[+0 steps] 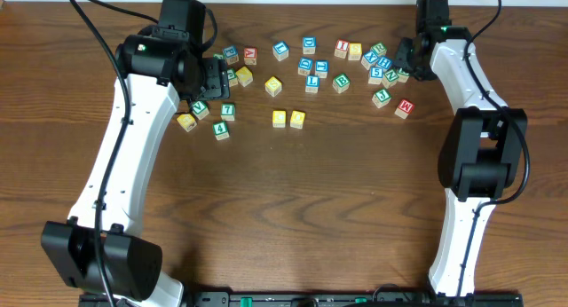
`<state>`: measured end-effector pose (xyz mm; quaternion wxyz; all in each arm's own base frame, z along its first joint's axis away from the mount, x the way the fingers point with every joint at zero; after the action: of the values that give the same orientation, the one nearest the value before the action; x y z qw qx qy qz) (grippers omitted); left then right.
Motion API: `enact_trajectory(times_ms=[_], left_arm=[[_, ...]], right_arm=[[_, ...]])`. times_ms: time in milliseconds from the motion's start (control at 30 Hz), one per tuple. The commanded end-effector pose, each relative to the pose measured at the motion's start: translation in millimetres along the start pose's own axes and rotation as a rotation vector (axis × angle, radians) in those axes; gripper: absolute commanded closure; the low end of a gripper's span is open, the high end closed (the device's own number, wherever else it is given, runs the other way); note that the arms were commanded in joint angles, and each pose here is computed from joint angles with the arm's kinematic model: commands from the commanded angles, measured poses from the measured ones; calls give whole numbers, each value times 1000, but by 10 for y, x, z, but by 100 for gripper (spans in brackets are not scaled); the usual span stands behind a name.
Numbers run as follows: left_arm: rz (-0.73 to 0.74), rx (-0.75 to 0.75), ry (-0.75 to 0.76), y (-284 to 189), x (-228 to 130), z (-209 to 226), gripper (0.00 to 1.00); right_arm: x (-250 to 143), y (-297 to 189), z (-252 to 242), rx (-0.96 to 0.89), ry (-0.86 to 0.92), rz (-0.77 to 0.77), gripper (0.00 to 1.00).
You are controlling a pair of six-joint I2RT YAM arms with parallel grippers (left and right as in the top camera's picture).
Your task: Spell out CORL
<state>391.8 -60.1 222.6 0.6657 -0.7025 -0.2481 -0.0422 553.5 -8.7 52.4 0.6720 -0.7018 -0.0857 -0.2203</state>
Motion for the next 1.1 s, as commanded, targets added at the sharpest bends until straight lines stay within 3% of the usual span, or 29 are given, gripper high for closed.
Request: enact_trajectory(times_ms=[0, 400, 667, 900, 1067], left_arm=[[-2, 8, 6, -18, -21, 29, 20], [-1, 8, 6, -18, -21, 28, 20], [-1, 8, 6, -18, -21, 28, 20], [-2, 8, 6, -18, -21, 29, 20], [-1, 8, 6, -18, -21, 28, 20]], right_arm=[[-12, 105, -80, -26, -1, 7, 48], [-120, 297, -79, -31, -5, 39, 47], [-114, 296, -96, -33, -3, 38, 61], [-129, 276, -103, -33, -7, 47, 64], [-88, 140, -102, -29, -6, 38, 72]])
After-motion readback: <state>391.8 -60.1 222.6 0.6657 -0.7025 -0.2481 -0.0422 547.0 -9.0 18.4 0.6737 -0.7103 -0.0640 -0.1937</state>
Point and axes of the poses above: each gripper's point midway between its finger pads, its own y axis out along the fingers, its own z axis along the line the jaws close on, x = y × z, the point moved 1 cm from there along -y, back along the fingers, and after that the axes turned 11 degrees about -y, right-handed, at the moved point
